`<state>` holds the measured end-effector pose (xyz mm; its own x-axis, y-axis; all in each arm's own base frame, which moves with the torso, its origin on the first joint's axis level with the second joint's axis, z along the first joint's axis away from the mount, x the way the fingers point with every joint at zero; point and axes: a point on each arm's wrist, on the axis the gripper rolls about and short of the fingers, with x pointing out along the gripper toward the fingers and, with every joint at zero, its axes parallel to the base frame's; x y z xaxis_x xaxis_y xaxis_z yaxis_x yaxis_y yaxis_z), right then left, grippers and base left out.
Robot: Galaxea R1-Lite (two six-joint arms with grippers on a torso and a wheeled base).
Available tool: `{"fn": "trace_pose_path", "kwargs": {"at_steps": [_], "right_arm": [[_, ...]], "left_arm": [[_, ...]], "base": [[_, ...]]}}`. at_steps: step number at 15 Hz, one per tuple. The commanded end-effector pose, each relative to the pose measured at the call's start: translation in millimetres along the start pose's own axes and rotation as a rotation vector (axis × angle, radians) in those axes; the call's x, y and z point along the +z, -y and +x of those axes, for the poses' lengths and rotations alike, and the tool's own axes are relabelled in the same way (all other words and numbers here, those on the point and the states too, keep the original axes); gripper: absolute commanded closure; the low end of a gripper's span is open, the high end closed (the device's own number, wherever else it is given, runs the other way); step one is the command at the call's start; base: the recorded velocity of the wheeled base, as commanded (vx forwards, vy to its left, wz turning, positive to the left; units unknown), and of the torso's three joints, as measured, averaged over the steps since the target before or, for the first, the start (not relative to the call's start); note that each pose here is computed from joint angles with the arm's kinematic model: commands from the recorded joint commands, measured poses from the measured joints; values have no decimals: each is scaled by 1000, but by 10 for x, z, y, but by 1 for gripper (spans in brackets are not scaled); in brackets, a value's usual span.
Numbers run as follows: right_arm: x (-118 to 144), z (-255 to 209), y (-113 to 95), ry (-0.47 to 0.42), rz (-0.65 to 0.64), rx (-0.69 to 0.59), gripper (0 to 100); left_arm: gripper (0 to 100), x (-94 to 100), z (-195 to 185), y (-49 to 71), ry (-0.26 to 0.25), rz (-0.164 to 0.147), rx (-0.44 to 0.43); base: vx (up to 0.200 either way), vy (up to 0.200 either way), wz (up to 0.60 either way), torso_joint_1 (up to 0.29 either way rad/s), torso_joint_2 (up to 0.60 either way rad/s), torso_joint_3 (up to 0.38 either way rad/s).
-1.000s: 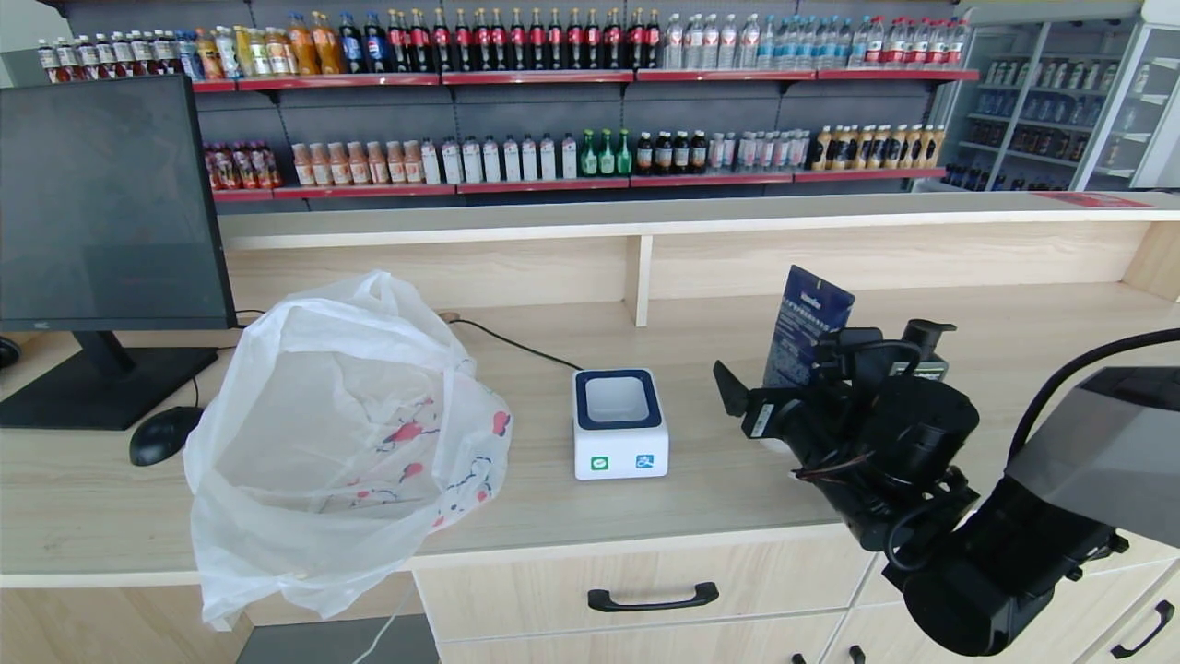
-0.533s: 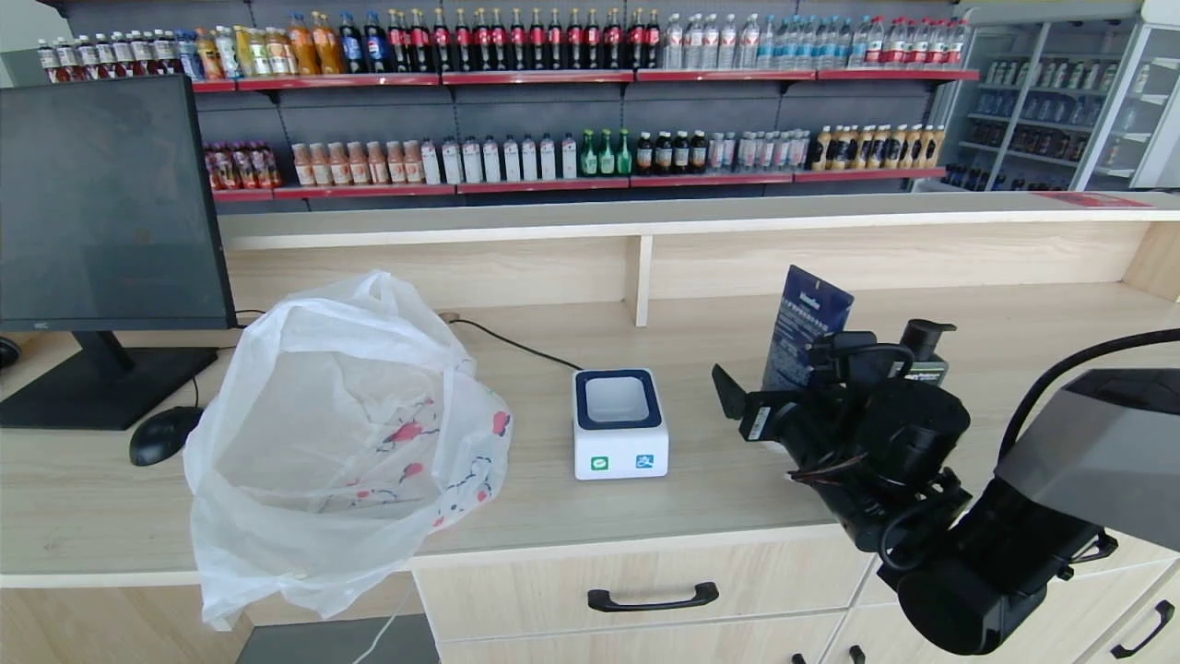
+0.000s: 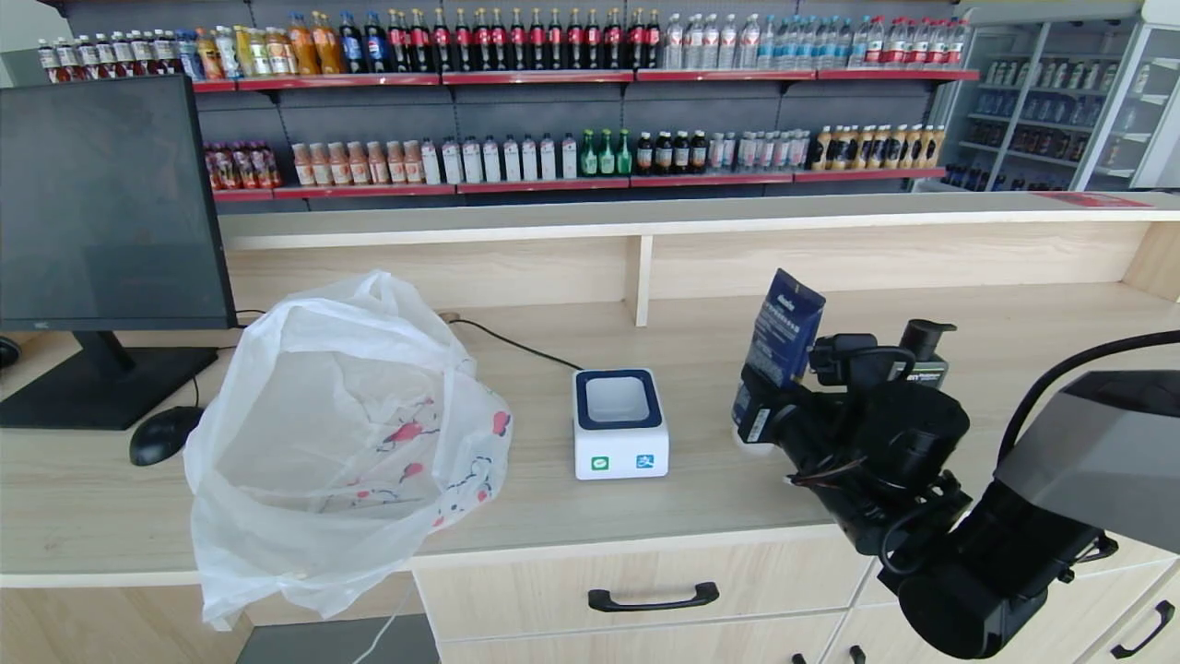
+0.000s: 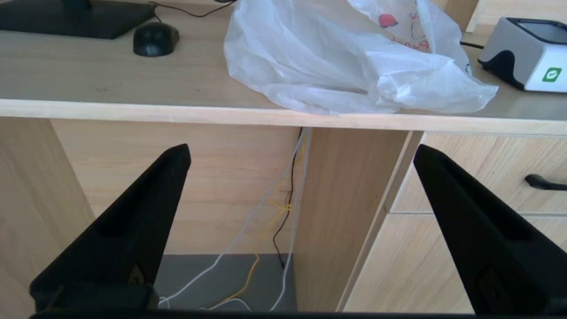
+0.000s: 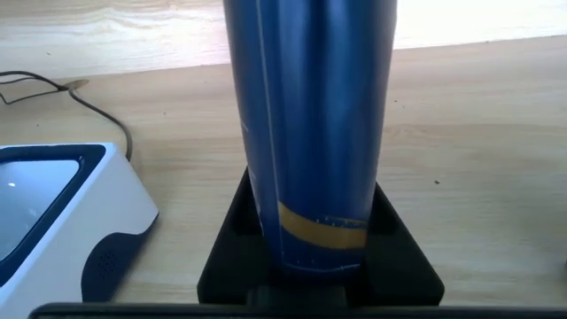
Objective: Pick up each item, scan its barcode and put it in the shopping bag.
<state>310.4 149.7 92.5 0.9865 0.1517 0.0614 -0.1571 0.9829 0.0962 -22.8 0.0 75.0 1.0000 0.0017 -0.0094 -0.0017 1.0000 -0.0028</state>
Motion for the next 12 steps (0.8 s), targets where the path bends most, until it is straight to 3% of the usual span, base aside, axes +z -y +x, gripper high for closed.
{"fn": "trace_pose_path", "kwargs": {"at_steps": [1, 12], "right_arm": [[11, -27, 10, -4, -3, -2, 100], [414, -168, 9, 99, 35, 14, 100]], "left_arm": [[0, 0, 0, 0, 0, 0, 0], [0, 0, 0, 0, 0, 0, 0]], "base": [[0, 0, 0, 0, 0, 0], [0, 0, 0, 0, 0, 0]]}}
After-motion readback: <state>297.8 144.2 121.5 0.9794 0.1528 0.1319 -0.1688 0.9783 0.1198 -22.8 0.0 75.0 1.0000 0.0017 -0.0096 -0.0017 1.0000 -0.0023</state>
